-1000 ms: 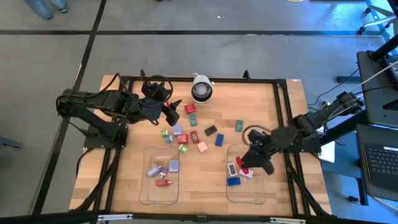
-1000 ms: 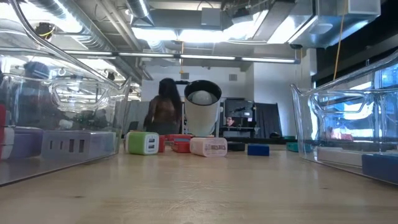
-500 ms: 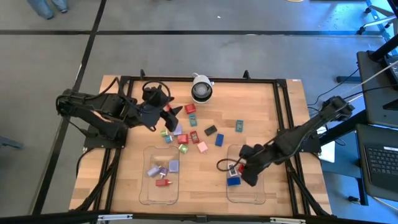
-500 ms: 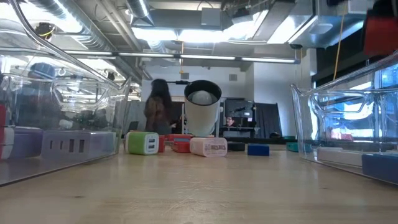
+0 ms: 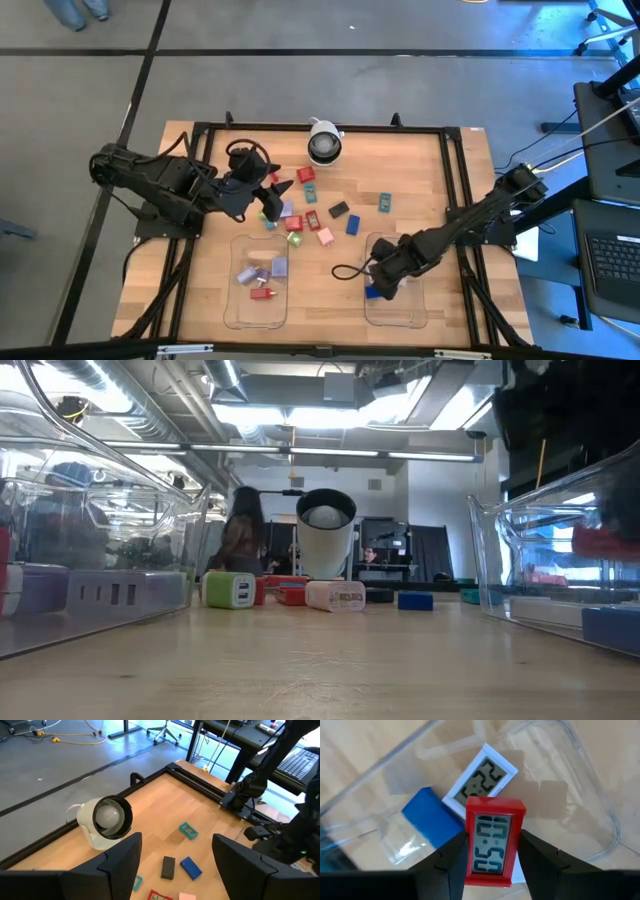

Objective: Pick & Place Office items
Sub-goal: Put the top right red timer into the right transparent bin, then put the right light blue timer into the right transparent bin

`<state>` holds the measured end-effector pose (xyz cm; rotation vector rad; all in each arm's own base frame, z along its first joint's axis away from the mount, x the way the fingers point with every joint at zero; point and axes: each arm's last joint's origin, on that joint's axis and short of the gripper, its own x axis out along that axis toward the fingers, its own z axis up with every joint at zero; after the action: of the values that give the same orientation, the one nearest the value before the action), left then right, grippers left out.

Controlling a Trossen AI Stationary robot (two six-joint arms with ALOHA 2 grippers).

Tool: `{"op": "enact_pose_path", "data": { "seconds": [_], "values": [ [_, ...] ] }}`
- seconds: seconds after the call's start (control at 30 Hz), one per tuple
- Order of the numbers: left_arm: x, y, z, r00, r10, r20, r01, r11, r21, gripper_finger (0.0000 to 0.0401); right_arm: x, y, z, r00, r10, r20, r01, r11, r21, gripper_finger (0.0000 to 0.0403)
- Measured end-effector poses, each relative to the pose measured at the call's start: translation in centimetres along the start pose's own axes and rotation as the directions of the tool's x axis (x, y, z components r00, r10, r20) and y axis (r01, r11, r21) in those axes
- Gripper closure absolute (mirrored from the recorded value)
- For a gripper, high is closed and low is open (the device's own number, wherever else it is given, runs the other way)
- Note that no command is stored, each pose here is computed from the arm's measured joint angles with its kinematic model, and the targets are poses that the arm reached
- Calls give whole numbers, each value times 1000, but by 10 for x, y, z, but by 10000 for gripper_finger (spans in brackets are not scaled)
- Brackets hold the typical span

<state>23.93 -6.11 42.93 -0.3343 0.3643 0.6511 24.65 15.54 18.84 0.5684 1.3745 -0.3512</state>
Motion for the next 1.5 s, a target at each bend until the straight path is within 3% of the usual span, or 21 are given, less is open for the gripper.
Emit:
{"op": "enact_pose_path", "data": {
  "seconds": [0.27,0.57,0.77,0.97,1.1,1.2,1.5],
  "values": [
    [-3,-2,-2,1000,-15,-3,14,1000,-16,162,3,0,2,1000,-21,19,21,1000,-20,226],
    [-3,-2,-2,1000,-15,-3,15,999,-33,162,-3,-1,2,1000,3,14,-3,999,-51,182],
    [-3,-2,-1,1000,1,11,0,999,-41,162,-42,-13,5,992,118,41,-117,992,-44,165],
    [-3,-1,-1,999,19,28,-18,999,-46,162,-96,-38,10,935,208,288,-216,976,-5,172],
    [-2,-1,0,998,36,43,-34,998,-46,162,-119,-56,15,865,172,471,-196,981,1,176],
    [-3,0,0,997,47,54,-46,998,-34,162,-128,-68,22,829,136,542,-169,986,10,173],
    [-3,0,0,996,58,64,-60,998,30,162,-125,-98,55,832,-22,554,-131,963,235,105]
  ]
}}
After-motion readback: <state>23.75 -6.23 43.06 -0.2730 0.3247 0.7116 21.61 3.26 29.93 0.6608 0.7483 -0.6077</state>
